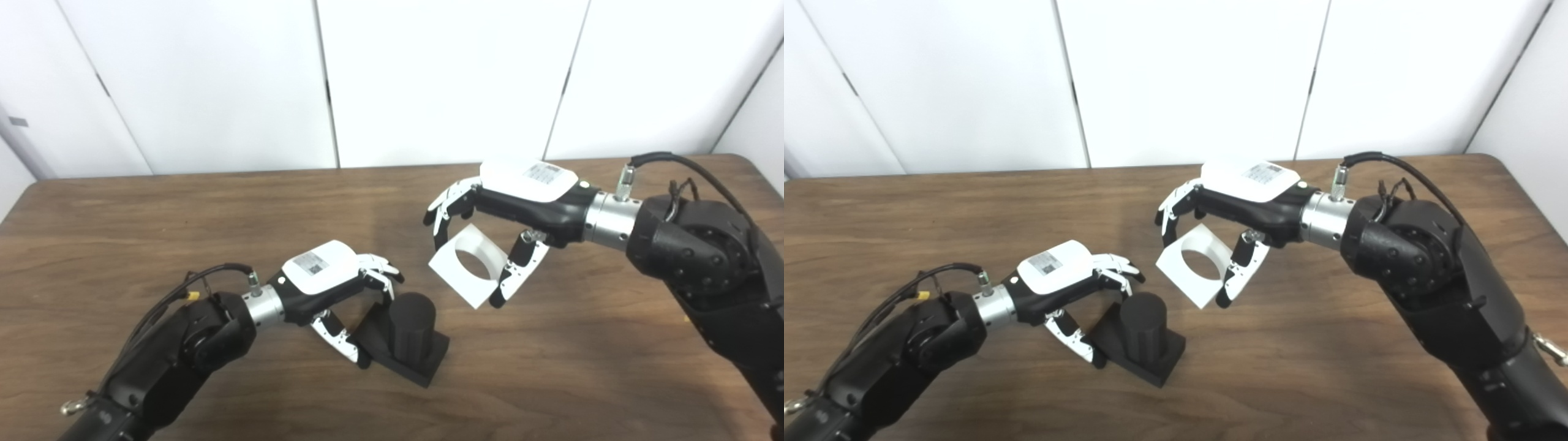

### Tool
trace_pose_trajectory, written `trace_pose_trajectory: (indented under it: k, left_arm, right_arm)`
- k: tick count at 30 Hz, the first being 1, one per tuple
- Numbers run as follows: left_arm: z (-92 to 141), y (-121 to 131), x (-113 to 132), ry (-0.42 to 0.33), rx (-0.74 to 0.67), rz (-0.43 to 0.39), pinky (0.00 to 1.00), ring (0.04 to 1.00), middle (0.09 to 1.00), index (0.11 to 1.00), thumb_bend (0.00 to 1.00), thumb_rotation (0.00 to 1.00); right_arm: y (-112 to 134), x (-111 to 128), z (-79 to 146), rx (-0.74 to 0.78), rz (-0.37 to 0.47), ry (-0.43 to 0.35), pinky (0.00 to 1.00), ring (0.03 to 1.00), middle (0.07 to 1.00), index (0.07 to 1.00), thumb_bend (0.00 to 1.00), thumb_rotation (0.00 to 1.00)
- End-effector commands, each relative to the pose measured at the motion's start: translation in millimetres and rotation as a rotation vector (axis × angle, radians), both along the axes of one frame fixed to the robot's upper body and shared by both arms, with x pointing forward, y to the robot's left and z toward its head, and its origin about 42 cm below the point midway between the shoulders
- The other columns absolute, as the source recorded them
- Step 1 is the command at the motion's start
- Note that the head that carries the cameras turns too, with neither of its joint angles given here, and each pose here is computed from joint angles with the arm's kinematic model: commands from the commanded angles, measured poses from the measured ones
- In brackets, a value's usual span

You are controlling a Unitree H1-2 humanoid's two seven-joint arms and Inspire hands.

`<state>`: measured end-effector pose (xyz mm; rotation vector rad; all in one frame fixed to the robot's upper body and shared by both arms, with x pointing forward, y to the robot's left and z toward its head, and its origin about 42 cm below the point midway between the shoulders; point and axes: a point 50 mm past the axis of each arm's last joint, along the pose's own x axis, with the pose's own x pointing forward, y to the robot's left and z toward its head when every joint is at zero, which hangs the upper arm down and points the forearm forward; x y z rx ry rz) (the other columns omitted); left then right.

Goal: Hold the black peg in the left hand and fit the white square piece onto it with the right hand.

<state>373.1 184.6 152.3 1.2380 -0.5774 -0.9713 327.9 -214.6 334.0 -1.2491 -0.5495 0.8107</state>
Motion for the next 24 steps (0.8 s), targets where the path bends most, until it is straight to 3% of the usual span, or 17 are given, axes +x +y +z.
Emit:
trace_pose_trajectory:
  k: [1,24]
  left_arm:
    - [-20,-6,-6,0.044,0.120,-0.010,0.70,0.865,0.840,0.492,0.52,0.07]
    - [-18,-11,-8,0.037,0.104,-0.015,0.70,0.863,0.844,0.492,0.52,0.07]
  right_arm:
    - [7,-1,21,0.013,0.042,-0.080,0.65,0.799,0.763,0.476,0.52,0.13]
    - [34,8,-11,0.011,0.066,-0.003,0.67,0.807,0.762,0.478,0.52,0.13]
